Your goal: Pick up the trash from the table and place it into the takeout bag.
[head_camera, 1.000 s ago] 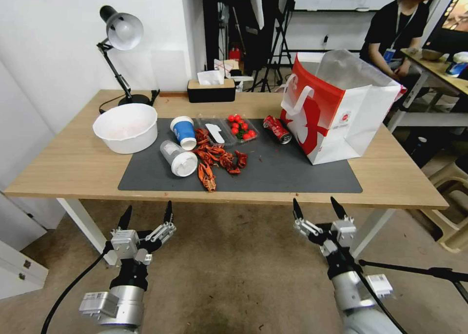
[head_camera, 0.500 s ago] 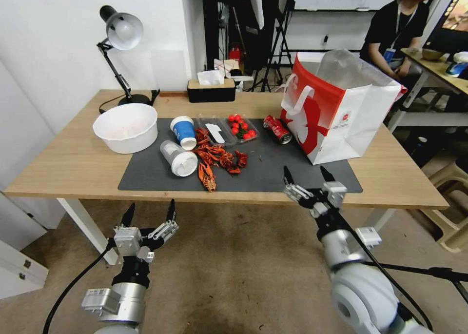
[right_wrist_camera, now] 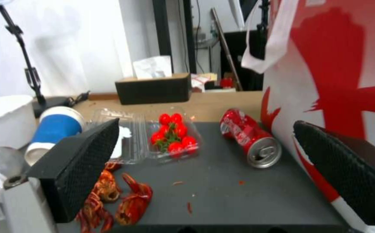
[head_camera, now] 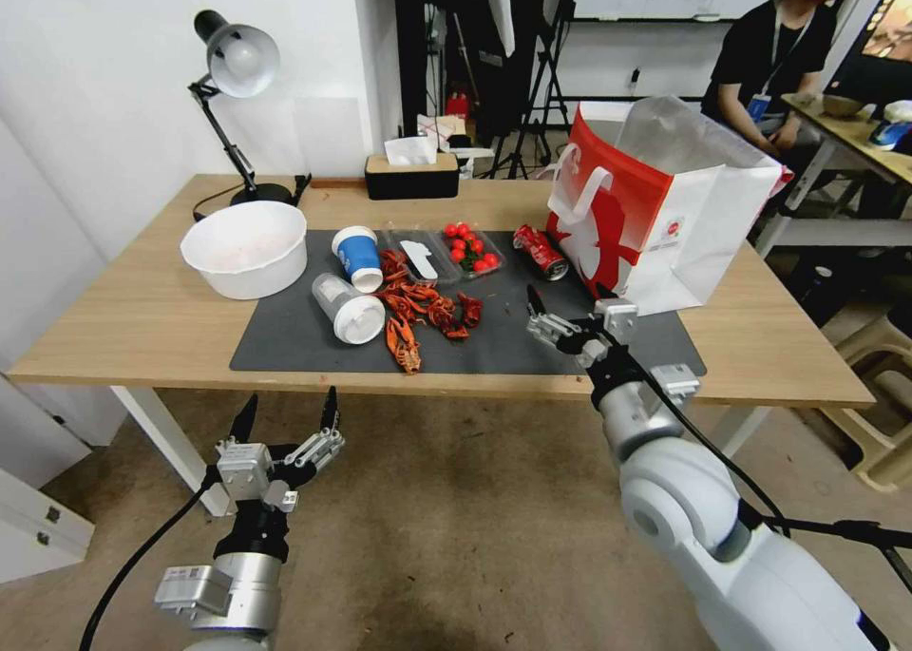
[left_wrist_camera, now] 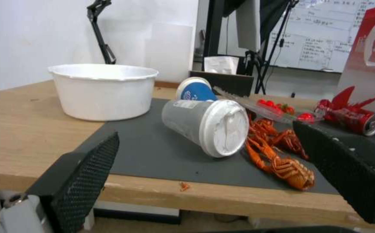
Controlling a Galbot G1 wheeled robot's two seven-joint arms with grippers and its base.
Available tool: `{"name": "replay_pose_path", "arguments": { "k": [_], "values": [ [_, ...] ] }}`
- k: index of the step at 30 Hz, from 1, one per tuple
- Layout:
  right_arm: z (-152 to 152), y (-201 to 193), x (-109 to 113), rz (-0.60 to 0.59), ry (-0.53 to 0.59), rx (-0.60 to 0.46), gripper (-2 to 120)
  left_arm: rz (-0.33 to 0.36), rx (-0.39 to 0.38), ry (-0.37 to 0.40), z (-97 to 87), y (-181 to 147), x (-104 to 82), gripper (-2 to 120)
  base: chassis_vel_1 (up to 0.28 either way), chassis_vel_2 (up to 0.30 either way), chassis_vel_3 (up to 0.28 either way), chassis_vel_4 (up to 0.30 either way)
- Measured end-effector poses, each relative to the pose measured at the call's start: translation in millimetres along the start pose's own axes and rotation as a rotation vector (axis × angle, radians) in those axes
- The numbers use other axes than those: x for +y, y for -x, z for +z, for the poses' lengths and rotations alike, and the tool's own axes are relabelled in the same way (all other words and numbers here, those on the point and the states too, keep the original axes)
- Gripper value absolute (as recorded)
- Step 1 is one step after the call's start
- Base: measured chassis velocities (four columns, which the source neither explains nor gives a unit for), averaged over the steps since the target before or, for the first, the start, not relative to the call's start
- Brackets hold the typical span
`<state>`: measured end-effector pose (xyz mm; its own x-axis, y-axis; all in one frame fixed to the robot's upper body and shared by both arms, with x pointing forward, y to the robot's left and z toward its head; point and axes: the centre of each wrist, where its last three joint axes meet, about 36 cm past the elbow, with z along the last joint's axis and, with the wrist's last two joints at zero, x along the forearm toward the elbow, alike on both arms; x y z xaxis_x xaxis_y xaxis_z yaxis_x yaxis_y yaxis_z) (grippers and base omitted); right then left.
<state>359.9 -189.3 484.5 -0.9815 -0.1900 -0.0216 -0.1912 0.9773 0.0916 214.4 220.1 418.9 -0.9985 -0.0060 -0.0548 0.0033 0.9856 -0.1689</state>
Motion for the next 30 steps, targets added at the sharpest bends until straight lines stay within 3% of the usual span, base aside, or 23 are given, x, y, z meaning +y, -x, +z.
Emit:
{"name": "replay_pose_path", "arguments": {
  "k": [10,16,30],
  "values": [
    [-10,57,9,-0.003,-0.004,0.081,100,0.005,0.012,0.003,1.4,2,3.9,100,0.0,0.0,0.0,0.0],
    [-34,102,20,0.002,-0.058,0.151,100,0.002,0.017,0.007,1.0,3,7.2,100,0.0,0.0,0.0,0.0],
    [-51,153,18,0.066,-0.097,0.269,100,-0.003,0.017,0.006,1.1,4,9.0,100,0.0,0.0,0.0,0.0]
  ]
}}
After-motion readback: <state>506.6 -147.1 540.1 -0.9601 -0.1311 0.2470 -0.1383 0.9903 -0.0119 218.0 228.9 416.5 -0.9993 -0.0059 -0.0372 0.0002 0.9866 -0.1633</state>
